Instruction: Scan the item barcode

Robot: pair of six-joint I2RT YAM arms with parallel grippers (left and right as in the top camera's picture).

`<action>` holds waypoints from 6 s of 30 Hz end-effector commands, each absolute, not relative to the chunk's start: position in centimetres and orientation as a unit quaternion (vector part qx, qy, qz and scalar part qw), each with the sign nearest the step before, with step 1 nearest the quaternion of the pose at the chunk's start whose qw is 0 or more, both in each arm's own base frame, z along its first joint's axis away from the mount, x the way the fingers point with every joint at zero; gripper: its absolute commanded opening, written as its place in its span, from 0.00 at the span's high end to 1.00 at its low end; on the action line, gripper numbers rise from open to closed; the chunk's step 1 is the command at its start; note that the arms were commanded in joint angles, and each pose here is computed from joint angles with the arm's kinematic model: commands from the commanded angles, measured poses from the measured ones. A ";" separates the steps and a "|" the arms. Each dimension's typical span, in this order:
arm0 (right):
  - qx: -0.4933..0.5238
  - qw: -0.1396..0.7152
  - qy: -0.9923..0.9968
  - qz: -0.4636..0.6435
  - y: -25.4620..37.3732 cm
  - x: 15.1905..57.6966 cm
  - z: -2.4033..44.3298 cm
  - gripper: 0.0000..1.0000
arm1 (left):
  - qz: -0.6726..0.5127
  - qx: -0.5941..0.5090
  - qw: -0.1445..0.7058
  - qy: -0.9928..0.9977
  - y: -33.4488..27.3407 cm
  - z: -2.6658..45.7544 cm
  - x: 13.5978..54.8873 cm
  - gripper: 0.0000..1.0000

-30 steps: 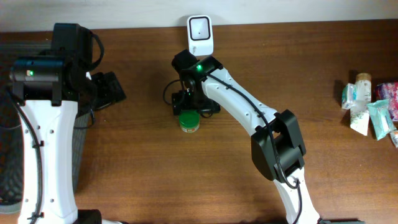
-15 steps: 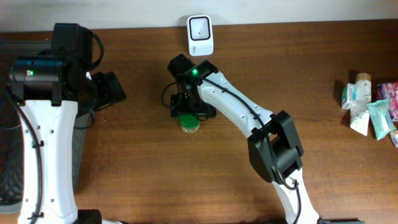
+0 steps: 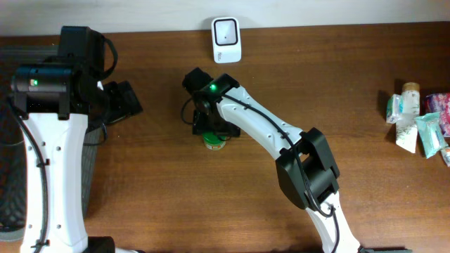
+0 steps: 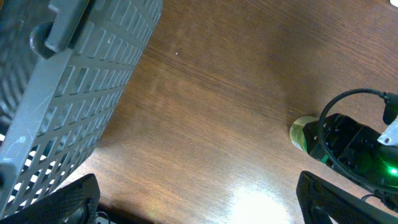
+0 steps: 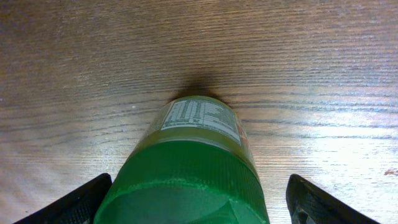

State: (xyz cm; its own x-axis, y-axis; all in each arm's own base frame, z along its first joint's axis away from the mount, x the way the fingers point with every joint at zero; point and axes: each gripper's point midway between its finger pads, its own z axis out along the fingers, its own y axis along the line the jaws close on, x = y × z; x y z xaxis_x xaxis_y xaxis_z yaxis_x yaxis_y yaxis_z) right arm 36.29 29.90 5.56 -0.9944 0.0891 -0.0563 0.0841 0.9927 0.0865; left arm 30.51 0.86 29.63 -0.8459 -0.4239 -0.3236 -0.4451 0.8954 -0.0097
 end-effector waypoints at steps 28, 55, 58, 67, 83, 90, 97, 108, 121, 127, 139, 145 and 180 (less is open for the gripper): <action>0.152 -0.174 0.954 0.191 25.1 35.4 6.7 0.36 | 0.028 -0.235 0.173 0.956 1.0 30.4 30.3 0.01; 0.136 -0.189 0.700 0.675 20.7 42.8 21.8 0.38 | 0.028 -0.235 0.173 0.956 1.0 30.4 30.3 0.01; 0.136 -0.189 0.701 0.675 20.7 42.8 21.8 0.38 | 0.029 -0.235 0.173 0.956 1.0 30.4 30.3 0.01; 0.128 -0.179 0.702 0.677 20.6 43.0 21.8 0.37 | 0.029 -0.235 0.173 0.956 1.0 30.4 30.3 0.01; 0.129 -0.171 0.725 0.655 20.6 43.1 20.7 0.37 | 0.029 -0.234 0.173 0.956 1.0 30.4 30.3 0.01; 0.090 -0.098 0.832 0.539 21.5 44.1 15.3 0.38 | 0.028 -0.234 0.173 0.956 1.0 30.4 30.3 0.01; 0.095 0.172 0.935 0.297 22.1 53.4 10.2 0.39 | 0.028 -0.235 0.173 0.956 1.0 30.4 30.3 0.01; 0.135 0.496 0.836 0.192 22.5 62.7 18.8 0.35 | 0.028 -0.235 0.173 0.956 1.0 30.4 30.3 0.01; 0.149 0.597 0.756 0.221 23.1 66.8 18.0 0.34 | 0.028 -0.235 0.173 0.956 1.0 30.4 30.3 0.01; 0.137 0.612 0.750 0.211 22.7 66.8 19.9 0.34 | 0.029 -0.235 0.173 0.956 1.0 30.4 30.3 0.01; 0.216 0.484 0.846 0.055 8.3 60.1 24.0 0.36 | 0.028 -0.235 0.173 0.956 1.0 30.4 30.3 0.01; 0.202 0.210 0.956 0.003 6.3 50.9 12.6 0.37 | 0.028 -0.235 0.173 0.956 1.0 30.4 30.3 0.01; 0.340 0.066 0.938 0.023 5.5 47.5 3.6 0.41 | 0.028 -0.235 0.173 0.956 1.0 30.4 30.3 0.01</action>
State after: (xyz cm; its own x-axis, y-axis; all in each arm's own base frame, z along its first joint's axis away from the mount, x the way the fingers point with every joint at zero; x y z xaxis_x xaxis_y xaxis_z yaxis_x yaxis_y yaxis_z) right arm 47.06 5.59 3.15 -0.7546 0.6467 -0.1116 0.6430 0.7626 0.0709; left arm 30.51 0.86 29.63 -0.8459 -0.4239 -0.3236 -0.4451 0.8954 -0.0097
